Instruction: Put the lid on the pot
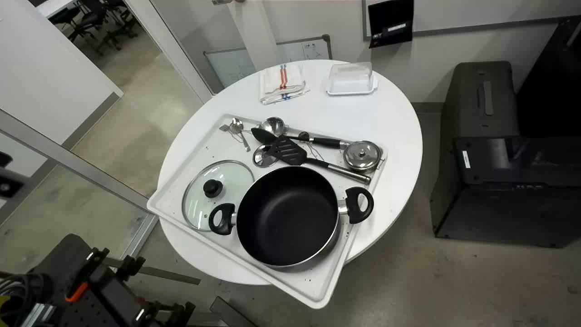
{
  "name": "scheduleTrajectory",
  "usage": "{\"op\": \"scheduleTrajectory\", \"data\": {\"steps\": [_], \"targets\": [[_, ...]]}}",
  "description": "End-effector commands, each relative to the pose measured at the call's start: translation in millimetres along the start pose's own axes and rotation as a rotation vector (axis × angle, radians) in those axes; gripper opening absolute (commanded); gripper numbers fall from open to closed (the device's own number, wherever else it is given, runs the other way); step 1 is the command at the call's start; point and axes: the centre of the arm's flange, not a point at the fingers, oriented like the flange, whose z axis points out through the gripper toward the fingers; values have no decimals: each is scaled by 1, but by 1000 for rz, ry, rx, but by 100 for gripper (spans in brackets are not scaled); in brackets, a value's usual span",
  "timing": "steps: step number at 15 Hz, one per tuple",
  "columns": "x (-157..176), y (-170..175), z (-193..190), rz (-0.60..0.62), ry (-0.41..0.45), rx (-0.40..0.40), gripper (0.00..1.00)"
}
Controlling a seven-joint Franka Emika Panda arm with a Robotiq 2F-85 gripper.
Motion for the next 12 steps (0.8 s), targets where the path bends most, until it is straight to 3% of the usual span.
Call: {"op": "scheduleTrajectory", "data": {"steps": [1, 12], "targets": [[-1, -1, 2, -1, -6, 2, 100], [-1, -1, 6, -2, -16, 4, 100]]}}
